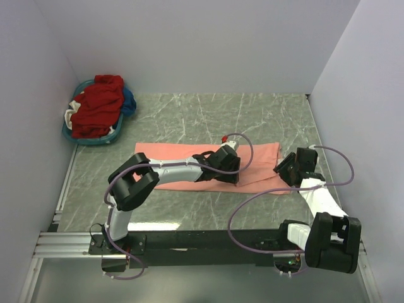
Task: Fold and stack the t-shirts
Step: Fold the tshirt
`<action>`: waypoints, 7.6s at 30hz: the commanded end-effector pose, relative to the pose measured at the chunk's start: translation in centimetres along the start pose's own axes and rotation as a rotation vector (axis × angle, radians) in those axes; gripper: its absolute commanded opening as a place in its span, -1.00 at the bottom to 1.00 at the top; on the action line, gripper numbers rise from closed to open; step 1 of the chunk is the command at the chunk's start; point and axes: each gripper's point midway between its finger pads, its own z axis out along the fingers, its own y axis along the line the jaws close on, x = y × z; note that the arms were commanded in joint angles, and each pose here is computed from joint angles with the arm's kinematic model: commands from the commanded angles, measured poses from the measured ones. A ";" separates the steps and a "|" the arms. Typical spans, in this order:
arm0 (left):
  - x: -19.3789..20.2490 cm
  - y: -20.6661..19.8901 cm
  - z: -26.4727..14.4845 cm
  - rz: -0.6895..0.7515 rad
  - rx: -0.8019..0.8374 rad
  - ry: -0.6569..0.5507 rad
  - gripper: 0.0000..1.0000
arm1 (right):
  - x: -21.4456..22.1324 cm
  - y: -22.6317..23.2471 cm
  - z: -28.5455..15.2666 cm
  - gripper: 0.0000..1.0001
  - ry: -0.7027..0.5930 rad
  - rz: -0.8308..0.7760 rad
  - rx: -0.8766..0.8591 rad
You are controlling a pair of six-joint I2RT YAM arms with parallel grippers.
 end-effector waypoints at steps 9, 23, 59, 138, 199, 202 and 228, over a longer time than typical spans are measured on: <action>0.1 -2.0 0.9 0.038 0.021 -0.012 0.16 | 0.2 0.4 1.1 0.02 0.002 0.009 -0.050; 0.5 -3.3 1.6 0.029 0.037 -0.008 -0.17 | 0.2 0.8 1.5 -0.35 0.014 0.007 -0.063; -0.3 -1.8 -3.0 -0.098 0.052 -0.044 -0.98 | 2.3 3.1 -5.9 -1.00 -0.008 -0.012 -0.277; 2.6 1.8 -0.3 -0.171 0.098 0.130 -0.36 | 7.9 1.6 -7.4 -1.00 0.085 0.068 -0.335; -8.2 6.0 -4.4 -0.286 0.123 -0.039 0.11 | -4.4 6.9 0.0 0.07 0.013 0.035 -0.144; -8.5 6.8 -5.5 -0.262 0.075 -0.076 0.10 | -4.7 7.4 -1.5 0.11 -0.039 0.022 -0.161; -6.0 11.0 -8.9 -0.216 -0.101 -0.116 -0.05 | 2.9 15.8 4.9 -0.08 0.094 -0.259 -0.097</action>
